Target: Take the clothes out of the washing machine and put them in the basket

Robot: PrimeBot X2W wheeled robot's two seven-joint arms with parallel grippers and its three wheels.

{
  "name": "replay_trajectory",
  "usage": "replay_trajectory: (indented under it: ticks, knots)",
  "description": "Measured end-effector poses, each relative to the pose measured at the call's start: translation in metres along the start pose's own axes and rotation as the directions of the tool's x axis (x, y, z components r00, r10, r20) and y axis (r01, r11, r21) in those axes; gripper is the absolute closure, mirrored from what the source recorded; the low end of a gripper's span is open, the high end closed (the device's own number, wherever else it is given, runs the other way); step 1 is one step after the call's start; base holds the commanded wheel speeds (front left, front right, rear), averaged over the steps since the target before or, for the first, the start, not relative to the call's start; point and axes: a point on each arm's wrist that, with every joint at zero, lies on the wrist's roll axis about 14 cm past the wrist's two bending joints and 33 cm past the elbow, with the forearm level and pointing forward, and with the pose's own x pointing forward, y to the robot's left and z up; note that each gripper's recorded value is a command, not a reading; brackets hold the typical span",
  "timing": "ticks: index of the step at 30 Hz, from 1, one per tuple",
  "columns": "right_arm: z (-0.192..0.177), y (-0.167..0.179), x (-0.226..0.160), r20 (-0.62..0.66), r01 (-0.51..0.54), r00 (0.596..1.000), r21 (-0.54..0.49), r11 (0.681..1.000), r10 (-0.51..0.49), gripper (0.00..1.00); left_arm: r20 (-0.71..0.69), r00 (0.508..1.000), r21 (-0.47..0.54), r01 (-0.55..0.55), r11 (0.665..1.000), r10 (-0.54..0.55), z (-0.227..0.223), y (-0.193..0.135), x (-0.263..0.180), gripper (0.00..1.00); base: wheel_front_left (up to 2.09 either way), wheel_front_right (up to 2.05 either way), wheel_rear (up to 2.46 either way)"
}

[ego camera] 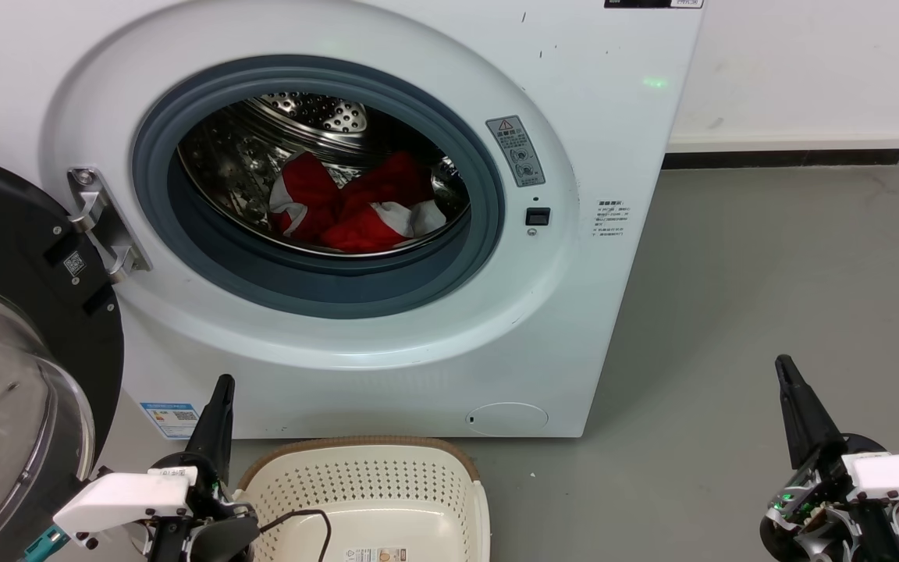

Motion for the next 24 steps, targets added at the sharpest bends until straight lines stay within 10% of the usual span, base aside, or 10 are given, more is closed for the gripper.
replay_trajectory:
  ticks: [5,6,17,24]
  knots:
    - [0.0,0.0,0.0,0.0,0.0,1.0,0.0,1.0,0.0,1.0,0.0,1.0,0.0,0.0,1.0,0.0,0.0,0.0,0.0,1.0,0.0,0.0,0.0]
    - [0.0,-0.002,-0.001,0.001,0.005,1.0,0.001,1.0,-0.005,0.0,0.0,1.0,-0.001,-0.006,1.0,0.006,0.0,0.002,-0.001,0.0,0.0,0.0,0.0]
    - [-0.003,-0.018,-0.009,0.014,0.054,0.998,-0.028,0.998,-0.054,0.0,-0.002,0.999,0.03,-0.054,0.998,0.054,-0.009,0.018,-0.007,0.0,0.0,0.0,0.0]
    - [0.001,-0.007,-0.007,0.04,0.033,0.999,-0.277,0.96,-0.022,0.0,0.003,1.0,0.253,0.007,0.968,-0.008,-0.013,-0.003,0.0,0.0,0.0,0.0,0.0]
